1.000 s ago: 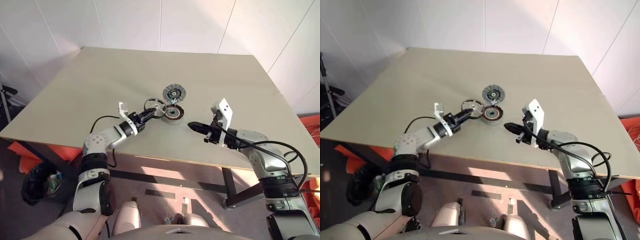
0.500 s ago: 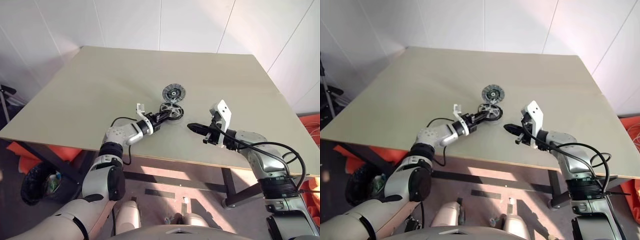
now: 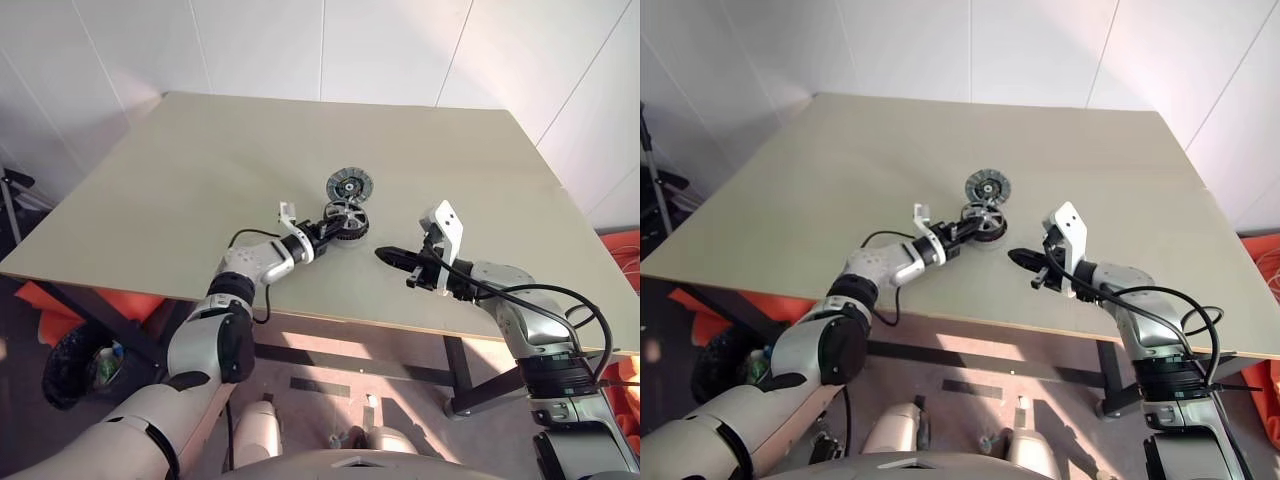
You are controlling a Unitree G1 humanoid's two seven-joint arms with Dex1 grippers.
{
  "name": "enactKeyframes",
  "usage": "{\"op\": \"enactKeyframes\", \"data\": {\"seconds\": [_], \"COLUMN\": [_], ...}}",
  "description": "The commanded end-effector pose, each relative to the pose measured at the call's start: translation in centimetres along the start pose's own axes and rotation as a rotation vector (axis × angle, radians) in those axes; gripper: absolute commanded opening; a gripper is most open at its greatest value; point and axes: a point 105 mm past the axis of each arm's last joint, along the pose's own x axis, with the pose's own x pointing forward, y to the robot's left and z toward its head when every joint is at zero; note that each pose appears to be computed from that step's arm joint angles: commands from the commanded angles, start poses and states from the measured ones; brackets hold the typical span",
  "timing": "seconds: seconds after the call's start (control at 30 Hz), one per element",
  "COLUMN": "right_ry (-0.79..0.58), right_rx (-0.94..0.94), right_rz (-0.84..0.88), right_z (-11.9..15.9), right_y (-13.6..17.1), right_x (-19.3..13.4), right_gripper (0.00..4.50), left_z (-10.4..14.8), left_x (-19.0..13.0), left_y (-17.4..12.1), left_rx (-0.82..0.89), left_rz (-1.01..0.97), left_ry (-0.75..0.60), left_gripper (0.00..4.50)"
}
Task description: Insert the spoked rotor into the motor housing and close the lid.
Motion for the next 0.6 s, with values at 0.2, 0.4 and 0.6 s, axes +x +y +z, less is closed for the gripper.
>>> {"op": "enactKeyframes", "data": {"seconds": [0.2,0.4,0.6], "right_ry": [-0.042,-0.044,-0.046], "right_rx": [-0.035,-0.035,-0.039], "right_rz": [-0.025,-0.025,-0.031], "right_z": [1.23,1.26,1.38], "right_y": [-0.26,-0.18,-0.23], "right_x": [-0.53,-0.40,-0.39], "right_gripper": [0.00,0.00,0.00], "left_z": [1.39,1.70,1.08], "left_x": [0.73,0.88,1.14], "left_y": [-1.35,-1.55,-1.24], "left_rx": [0.049,0.051,0.053], "left_rz": [-0.020,-0.021,-0.008], "left_ry": [-0.050,-0.065,-0.046], "left_gripper": [0.58,0.58,0.58]}}
